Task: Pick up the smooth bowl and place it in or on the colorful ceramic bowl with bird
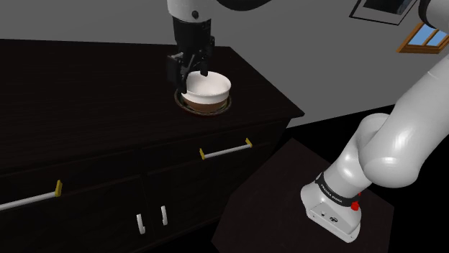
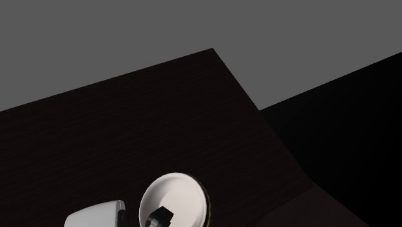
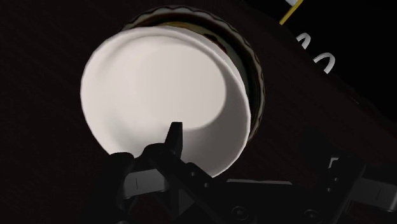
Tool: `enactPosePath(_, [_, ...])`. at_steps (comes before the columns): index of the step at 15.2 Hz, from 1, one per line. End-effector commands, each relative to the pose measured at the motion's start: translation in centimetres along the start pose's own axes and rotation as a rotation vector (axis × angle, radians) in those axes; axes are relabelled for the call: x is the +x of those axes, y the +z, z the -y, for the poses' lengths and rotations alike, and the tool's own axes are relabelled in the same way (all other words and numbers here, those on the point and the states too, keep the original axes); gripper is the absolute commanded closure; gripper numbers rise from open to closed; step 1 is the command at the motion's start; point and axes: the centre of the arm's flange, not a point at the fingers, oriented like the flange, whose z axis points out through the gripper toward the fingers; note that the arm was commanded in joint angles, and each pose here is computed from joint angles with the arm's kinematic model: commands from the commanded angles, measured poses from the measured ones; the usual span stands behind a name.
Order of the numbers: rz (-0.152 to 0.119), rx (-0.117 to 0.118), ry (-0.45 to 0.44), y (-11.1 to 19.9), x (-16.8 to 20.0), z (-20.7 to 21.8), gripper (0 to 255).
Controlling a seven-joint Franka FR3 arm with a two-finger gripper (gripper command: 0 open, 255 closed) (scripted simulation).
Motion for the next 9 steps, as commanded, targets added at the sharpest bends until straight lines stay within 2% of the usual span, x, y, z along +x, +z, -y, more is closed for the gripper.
enactPosePath(1, [0.001,0.000,0.000,-2.5,0.3,0.1,0])
enactPosePath(2, [0.001,0.000,0.000,-3.6,0.3,0.1,0])
enactPosePath(9, [0.001,0.000,0.000,-3.6,0.3,0.1,0])
